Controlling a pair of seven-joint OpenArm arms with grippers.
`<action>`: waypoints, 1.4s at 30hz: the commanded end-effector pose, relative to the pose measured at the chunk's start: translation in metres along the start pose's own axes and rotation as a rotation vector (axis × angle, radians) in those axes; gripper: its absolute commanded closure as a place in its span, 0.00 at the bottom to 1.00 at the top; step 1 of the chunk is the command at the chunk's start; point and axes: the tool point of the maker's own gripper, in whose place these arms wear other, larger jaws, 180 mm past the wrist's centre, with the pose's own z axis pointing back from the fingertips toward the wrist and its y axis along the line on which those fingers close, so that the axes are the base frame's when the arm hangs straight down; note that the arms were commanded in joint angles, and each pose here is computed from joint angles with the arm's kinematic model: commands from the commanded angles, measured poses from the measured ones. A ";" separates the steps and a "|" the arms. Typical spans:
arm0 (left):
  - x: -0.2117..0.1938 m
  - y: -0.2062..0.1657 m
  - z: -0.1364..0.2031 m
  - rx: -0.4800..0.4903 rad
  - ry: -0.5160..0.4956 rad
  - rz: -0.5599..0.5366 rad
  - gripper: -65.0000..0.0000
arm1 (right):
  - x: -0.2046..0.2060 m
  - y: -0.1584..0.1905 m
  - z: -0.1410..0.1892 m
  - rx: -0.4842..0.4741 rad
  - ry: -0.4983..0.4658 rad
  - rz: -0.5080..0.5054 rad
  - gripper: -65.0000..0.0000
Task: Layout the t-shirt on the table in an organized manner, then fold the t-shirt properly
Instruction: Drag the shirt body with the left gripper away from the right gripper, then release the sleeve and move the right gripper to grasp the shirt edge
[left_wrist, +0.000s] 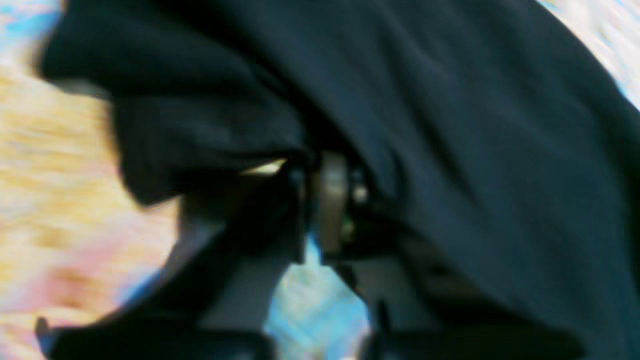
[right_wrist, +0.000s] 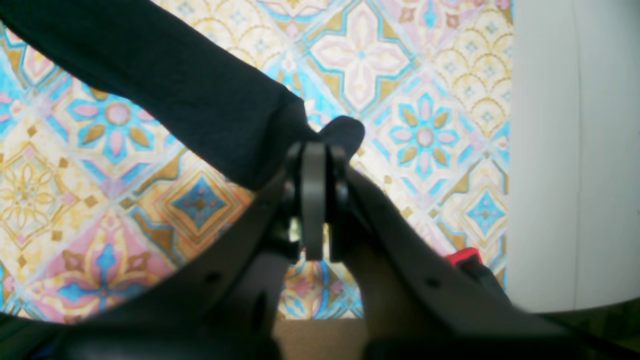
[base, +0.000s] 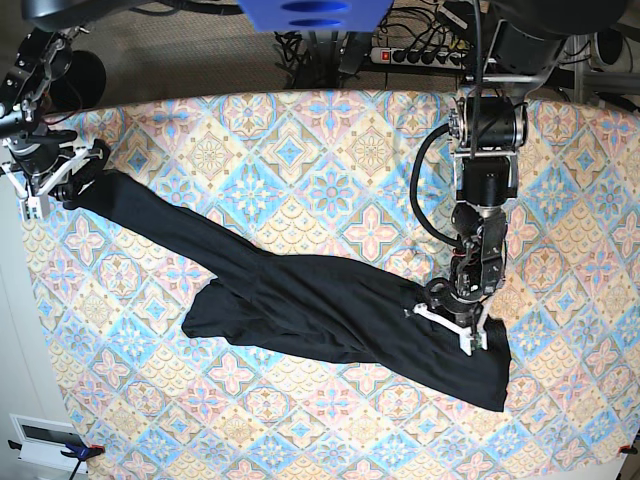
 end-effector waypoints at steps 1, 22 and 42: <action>0.018 -0.011 0.005 -0.025 -0.036 -0.006 1.00 | 0.016 -0.007 0.005 -0.016 -0.048 0.018 1.00; 0.035 0.067 0.199 -0.055 -0.168 -0.136 1.00 | 0.013 -0.006 0.003 -0.012 -0.039 0.018 1.00; 0.045 0.186 0.258 0.168 -0.150 -0.179 1.00 | 0.001 0.005 0.003 0.018 -0.004 0.038 1.00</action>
